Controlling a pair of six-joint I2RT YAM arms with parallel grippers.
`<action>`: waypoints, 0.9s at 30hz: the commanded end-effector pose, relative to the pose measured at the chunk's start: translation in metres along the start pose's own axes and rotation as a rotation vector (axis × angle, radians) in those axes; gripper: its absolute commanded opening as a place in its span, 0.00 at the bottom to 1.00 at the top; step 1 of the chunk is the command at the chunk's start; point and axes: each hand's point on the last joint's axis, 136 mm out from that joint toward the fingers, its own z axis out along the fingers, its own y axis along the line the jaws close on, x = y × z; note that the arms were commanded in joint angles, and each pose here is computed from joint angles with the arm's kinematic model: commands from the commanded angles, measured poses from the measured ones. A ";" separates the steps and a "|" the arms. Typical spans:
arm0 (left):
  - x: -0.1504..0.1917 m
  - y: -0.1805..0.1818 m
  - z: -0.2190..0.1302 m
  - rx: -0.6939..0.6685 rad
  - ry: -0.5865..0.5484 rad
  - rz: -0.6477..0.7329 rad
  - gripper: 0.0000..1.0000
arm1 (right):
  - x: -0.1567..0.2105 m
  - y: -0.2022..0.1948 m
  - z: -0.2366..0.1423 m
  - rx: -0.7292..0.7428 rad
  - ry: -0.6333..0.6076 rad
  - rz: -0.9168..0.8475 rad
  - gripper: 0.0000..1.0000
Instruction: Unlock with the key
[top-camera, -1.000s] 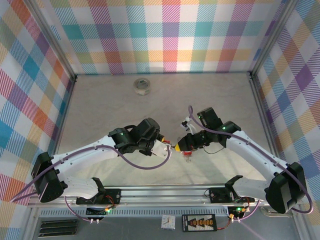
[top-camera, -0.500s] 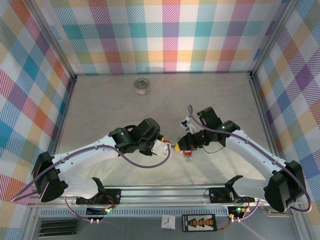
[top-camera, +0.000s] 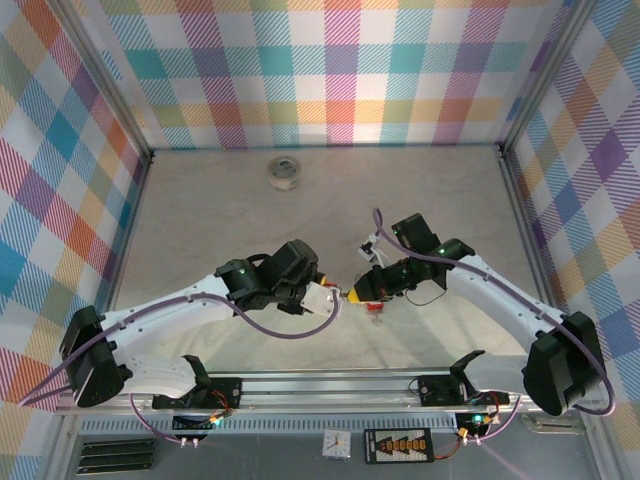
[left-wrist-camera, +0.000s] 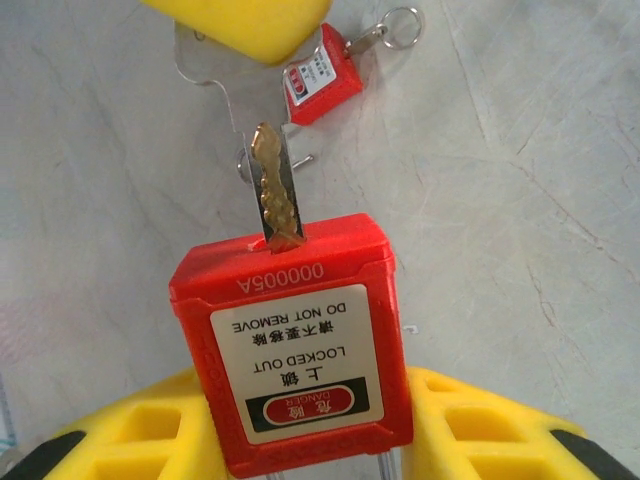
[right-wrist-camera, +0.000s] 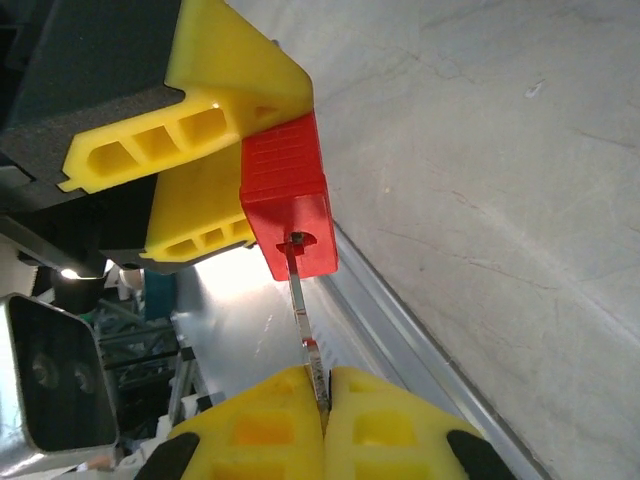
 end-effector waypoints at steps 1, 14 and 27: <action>-0.037 0.023 -0.016 -0.139 -0.146 0.055 0.00 | -0.016 0.018 0.000 -0.090 -0.017 -0.024 0.00; -0.053 0.006 -0.030 -0.007 -0.224 -0.024 0.00 | -0.007 -0.002 0.003 0.061 0.004 -0.136 0.00; -0.071 0.013 -0.034 -0.001 -0.307 -0.095 0.00 | -0.015 0.013 0.007 0.029 -0.074 -0.216 0.00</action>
